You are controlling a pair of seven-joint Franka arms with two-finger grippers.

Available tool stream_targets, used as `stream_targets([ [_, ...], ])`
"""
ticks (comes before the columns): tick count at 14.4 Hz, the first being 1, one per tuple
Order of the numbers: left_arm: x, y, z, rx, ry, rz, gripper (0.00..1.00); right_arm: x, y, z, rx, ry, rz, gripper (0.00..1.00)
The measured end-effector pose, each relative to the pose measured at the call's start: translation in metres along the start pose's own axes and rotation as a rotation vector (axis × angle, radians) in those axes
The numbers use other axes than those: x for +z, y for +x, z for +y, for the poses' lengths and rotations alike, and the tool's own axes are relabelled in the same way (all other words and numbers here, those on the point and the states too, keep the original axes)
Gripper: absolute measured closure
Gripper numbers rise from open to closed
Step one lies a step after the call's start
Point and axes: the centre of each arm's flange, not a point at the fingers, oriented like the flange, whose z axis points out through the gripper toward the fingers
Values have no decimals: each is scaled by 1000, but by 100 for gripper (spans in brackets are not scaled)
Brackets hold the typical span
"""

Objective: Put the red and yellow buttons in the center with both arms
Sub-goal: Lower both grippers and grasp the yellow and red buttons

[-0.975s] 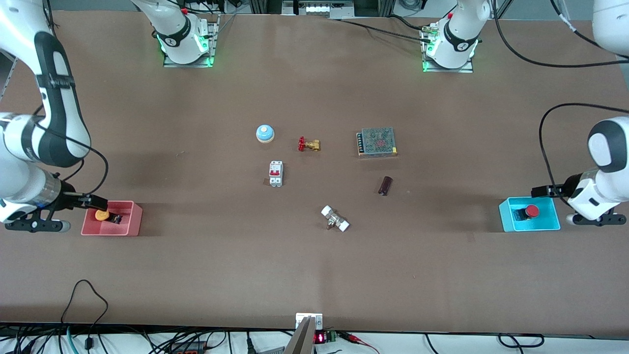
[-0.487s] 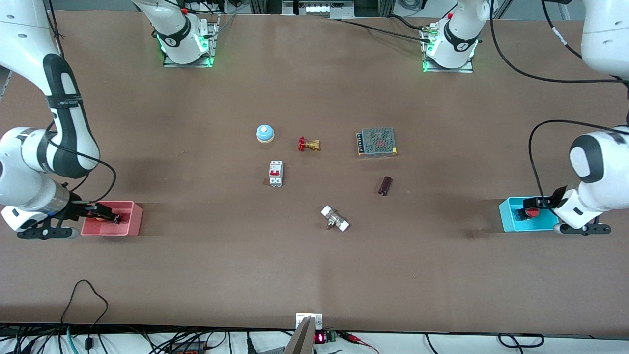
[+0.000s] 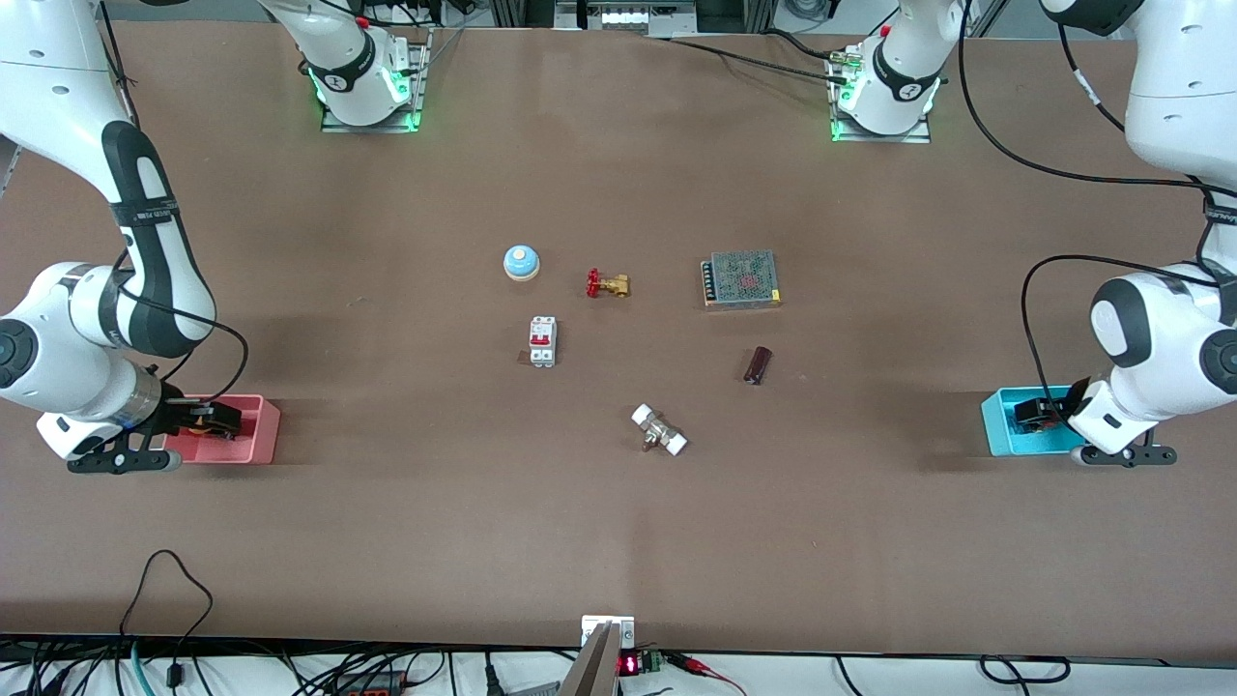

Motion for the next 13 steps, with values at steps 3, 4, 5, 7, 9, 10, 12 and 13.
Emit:
stream_targets([
  [3, 10, -5, 2, 1, -3, -2, 11, 4, -1, 3, -5, 1, -5, 0],
  [4, 10, -5, 3, 2, -3, -2, 18, 6, -2, 5, -5, 1, -6, 0],
  [5, 10, -5, 3, 2, -4, -1, 28, 8, -3, 8, -8, 1, -8, 0],
  [7, 10, -5, 4, 3, -4, 0, 51, 11, -4, 12, -12, 2, -12, 0],
  [9, 8, -4, 4, 3, -4, 3, 64, 13, -5, 15, -13, 3, -15, 0],
  [10, 8, -4, 4, 4, -4, 3, 64, 13, -5, 15, -15, 3, -15, 0],
  [12, 6, -3, 5, 5, -4, 6, 64, 14, -5, 14, -17, 3, -16, 3],
  [13, 2, -2, 5, 5, -5, 5, 64, 14, -5, 14, -17, 4, -16, 13],
])
